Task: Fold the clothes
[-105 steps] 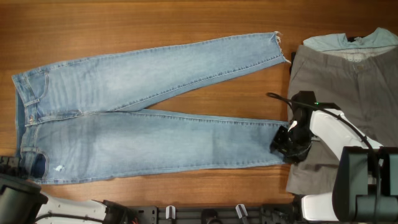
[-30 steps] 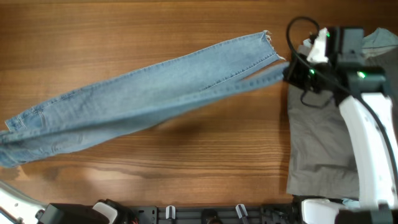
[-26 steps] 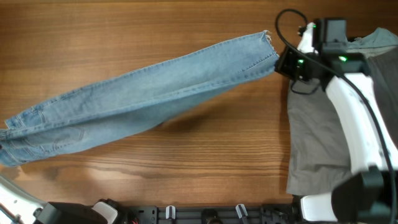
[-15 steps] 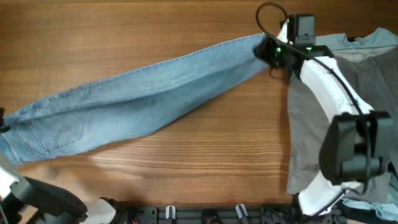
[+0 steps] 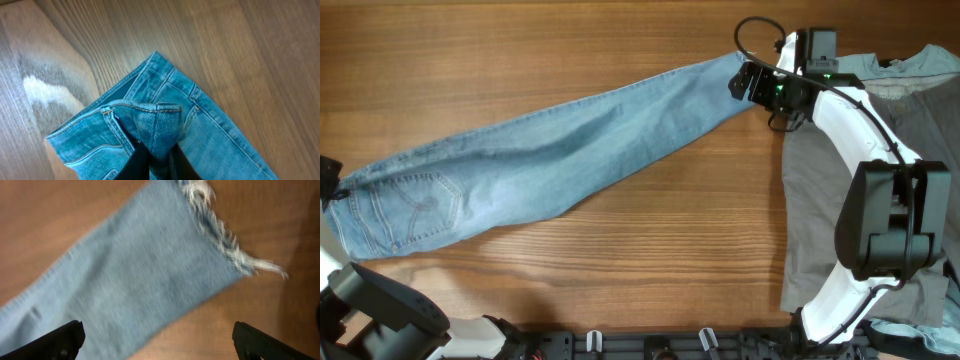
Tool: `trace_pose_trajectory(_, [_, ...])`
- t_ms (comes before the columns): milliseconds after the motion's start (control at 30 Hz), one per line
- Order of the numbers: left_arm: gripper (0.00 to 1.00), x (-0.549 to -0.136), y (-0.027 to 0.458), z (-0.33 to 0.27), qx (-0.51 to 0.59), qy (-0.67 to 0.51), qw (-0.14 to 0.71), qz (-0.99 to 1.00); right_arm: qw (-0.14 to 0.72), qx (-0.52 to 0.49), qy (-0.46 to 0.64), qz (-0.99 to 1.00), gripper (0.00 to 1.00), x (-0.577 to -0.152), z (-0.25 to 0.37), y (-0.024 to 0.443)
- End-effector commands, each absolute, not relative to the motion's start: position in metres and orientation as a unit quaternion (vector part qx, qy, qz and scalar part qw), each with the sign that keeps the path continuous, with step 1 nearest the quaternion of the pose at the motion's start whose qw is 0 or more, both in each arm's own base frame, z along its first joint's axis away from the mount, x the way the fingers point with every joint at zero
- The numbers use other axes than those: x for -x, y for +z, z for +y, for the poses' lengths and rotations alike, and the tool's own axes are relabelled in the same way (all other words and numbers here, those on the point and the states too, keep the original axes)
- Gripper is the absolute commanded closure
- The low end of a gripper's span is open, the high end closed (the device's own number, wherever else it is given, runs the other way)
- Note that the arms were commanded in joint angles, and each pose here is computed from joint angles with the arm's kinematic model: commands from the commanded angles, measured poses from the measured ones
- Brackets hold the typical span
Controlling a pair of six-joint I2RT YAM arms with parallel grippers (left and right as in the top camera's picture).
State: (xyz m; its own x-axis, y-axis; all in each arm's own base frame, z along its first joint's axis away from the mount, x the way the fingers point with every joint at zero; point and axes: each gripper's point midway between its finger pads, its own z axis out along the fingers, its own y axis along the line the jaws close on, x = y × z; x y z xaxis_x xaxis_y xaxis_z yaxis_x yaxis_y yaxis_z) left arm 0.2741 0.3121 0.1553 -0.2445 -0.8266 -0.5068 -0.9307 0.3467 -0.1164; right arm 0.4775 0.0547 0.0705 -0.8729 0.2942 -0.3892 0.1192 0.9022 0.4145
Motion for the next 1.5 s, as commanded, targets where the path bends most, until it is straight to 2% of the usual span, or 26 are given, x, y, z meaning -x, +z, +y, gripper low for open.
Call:
trace_pose_trajectory(0, [0.49, -0.277, 0.167, 0.328, 0.566, 0.133, 0.27, 0.768, 0.202, -0.087, 0.18, 0.959, 0.01, -0.466, 0.057, 0.062])
trace_pose_trajectory(33, [0.21, -0.276, 0.164, 0.33, 0.567, 0.138, 0.266, 0.767, 0.193, -0.088, 0.179, 0.961, 0.0, -0.462, 0.057, 0.06])
trace_pose_trajectory(67, [0.0, -0.273, 0.161, 0.332, 0.568, 0.147, 0.257, 0.768, 0.188, -0.088, 0.178, 0.962, 0.0, -0.46, 0.057, 0.059])
trace_pose_trajectory(233, [0.0, -0.267, 0.155, 0.327, 0.571, 0.143, 0.238, 0.773, 0.17, -0.092, 0.176, 0.965, 0.0, -0.452, 0.057, 0.055])
trace_pose_trajectory(333, [0.0, -0.28, 0.147, 0.304, 0.559, 0.071, 0.233, 0.793, 0.169, -0.087, 0.175, 0.966, 0.0, -0.451, 0.057, 0.055])
trace_pose_trajectory(367, [0.03, -0.301, 0.147, 0.281, 0.513, -0.007, 0.247, 0.822, 0.175, -0.08, 0.174, 0.966, 0.0, -0.453, 0.056, 0.056])
trace_pose_trajectory(467, [0.64, -0.323, 0.148, 0.241, 0.441, -0.105, 0.255, 0.854, 0.196, -0.081, 0.159, 0.964, 0.0, -0.462, 0.051, 0.057])
trace_pose_trajectory(500, [0.92, -0.322, 0.139, 0.228, 0.43, -0.111, 0.237, 0.864, 0.21, -0.082, 0.146, 0.963, 0.0, -0.47, 0.046, 0.056])
trace_pose_trajectory(533, [0.96, -0.321, 0.132, 0.22, 0.426, -0.115, 0.223, 0.869, 0.227, -0.084, 0.135, 0.961, 0.0, -0.478, 0.042, 0.056])
trace_pose_trajectory(667, [0.96, -0.306, 0.09, 0.186, 0.419, -0.127, 0.164, 0.884, 0.275, -0.058, 0.108, 0.954, 0.0, -0.505, 0.033, 0.045])
trace_pose_trajectory(700, [0.92, -0.296, 0.078, 0.182, 0.423, -0.117, 0.145, 0.887, 0.28, -0.056, 0.109, 0.952, 0.01, -0.51, 0.033, 0.04])
trace_pose_trajectory(733, [0.78, -0.288, 0.068, 0.181, 0.427, -0.107, 0.131, 0.888, 0.283, -0.055, 0.111, 0.951, 0.01, -0.514, 0.034, 0.034])
trace_pose_trajectory(767, [0.74, -0.281, 0.059, 0.179, 0.43, -0.102, 0.119, 0.889, 0.283, -0.054, 0.116, 0.951, 0.0, -0.516, 0.036, 0.027])
trace_pose_trajectory(900, [0.75, -0.27, 0.045, 0.171, 0.434, -0.105, 0.1, 0.889, 0.267, -0.045, 0.113, 0.956, 0.02, -0.516, 0.036, -0.003])
trace_pose_trajectory(967, [0.75, -0.27, 0.045, 0.171, 0.434, -0.105, 0.101, 0.889, 0.255, -0.046, 0.114, 0.959, 0.08, -0.513, 0.037, -0.017])
trace_pose_trajectory(1067, [0.76, -0.271, 0.045, 0.171, 0.434, -0.105, 0.103, 0.889, 0.242, -0.035, 0.157, 0.957, 0.28, -0.509, 0.052, -0.023])
trace_pose_trajectory(1167, [0.76, -0.271, 0.045, 0.171, 0.434, -0.105, 0.103, 0.889, 0.228, 0.007, 0.245, 0.942, 0.69, -0.499, 0.083, -0.011])
trace_pose_trajectory(1200, [0.76, -0.27, 0.045, 0.171, 0.434, -0.105, 0.103, 0.889, 0.228, 0.006, 0.245, 0.942, 0.79, -0.499, 0.083, -0.009])
trace_pose_trajectory(1233, [0.77, -0.27, 0.045, 0.171, 0.434, -0.105, 0.102, 0.889, 0.232, 0.004, 0.246, 0.941, 0.95, -0.501, 0.083, -0.004])
trace_pose_trajectory(1367, [0.79, -0.269, 0.047, 0.169, 0.434, -0.108, 0.099, 0.889, 0.291, -0.003, 0.236, 0.927, 0.96, -0.517, 0.066, 0.051])
trace_pose_trajectory(1433, [0.7, -0.272, 0.055, 0.172, 0.434, -0.107, 0.104, 0.889, 0.33, -0.024, 0.222, 0.917, 0.96, -0.527, 0.044, 0.089])
trace_pose_trajectory(1467, [0.62, -0.276, 0.066, 0.174, 0.433, -0.108, 0.109, 0.888, 0.36, -0.048, 0.208, 0.908, 0.96, -0.532, 0.021, 0.121])
